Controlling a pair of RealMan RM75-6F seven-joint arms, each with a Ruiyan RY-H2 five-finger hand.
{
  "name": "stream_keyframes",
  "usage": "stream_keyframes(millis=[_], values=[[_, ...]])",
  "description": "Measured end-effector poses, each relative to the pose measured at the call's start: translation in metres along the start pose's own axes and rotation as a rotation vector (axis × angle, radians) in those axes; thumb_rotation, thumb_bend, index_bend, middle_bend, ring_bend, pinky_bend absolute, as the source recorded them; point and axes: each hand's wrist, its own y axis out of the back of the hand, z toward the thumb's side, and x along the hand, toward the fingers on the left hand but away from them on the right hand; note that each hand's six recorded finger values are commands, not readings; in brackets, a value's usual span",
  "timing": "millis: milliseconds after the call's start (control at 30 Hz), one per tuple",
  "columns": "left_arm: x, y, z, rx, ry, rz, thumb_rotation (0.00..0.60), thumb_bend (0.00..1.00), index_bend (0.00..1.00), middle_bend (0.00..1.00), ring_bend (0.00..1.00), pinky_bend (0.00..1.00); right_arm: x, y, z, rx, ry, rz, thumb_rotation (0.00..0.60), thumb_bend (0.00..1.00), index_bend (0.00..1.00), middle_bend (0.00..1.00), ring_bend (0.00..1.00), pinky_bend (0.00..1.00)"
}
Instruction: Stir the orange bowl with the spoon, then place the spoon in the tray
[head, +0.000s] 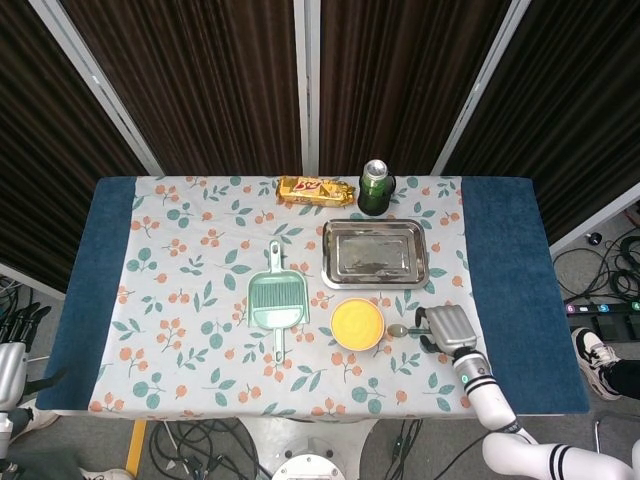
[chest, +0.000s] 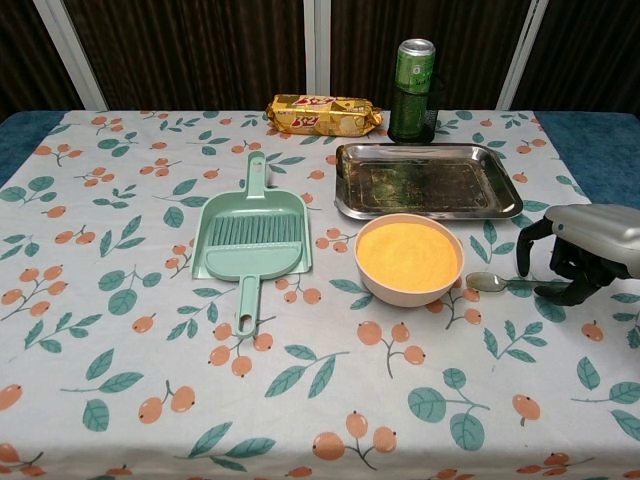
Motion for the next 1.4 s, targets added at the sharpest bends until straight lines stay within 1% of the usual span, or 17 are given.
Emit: stream_keyframes(millis=[233,600,767,967,1167,1300,1400], values=[[0.000,-0.001,-0.001,-0.002,0.004,-0.003,0.600,0.14,0.18,0.18,0.12,0.14,-0.003,-0.002,-0.001,-0.001,-0.005,-0.002,0.600,0.33,0.51,0.96,0.99,1.00],[0.001,-0.003,-0.004,-0.004,0.008,-0.006,0.600,0.14,0.18,0.18,0.12,0.14,-0.005,-0.007,-0.002,0.008,-0.013,0.004,0.600,0.33,0.52,0.96,0.99,1.00],[0.001,-0.003,-0.004,-0.007,0.007,-0.007,0.600,0.14,0.18,0.18,0.12,0.14,-0.006,-0.007,-0.001,0.010,-0.012,0.004,0.600,0.33,0.52,0.96,0.99,1.00],[0.000,-0.003,-0.005,-0.012,0.010,-0.006,0.600,0.14,0.18,0.18,0.12,0.14,-0.005,-0.005,-0.001,0.010,-0.010,-0.004,0.600,0.36,0.55,0.96,0.99,1.00],[-0.001,-0.002,-0.005,-0.010,0.008,-0.002,0.600,0.14,0.18,0.18,0.12,0.14,0.001,0.015,-0.002,0.015,0.002,-0.044,0.600,0.36,0.55,0.96,0.99,1.00],[-0.001,0.000,-0.005,-0.011,0.009,0.004,0.600,0.14,0.18,0.18,0.12,0.14,0.008,0.037,-0.002,0.015,0.018,-0.079,0.600,0.36,0.55,0.96,0.99,1.00],[-0.002,-0.001,-0.005,-0.010,0.008,0.001,0.600,0.14,0.18,0.18,0.12,0.14,0.012,0.056,0.005,0.007,0.043,-0.105,0.600,0.36,0.55,0.96,0.99,1.00]])
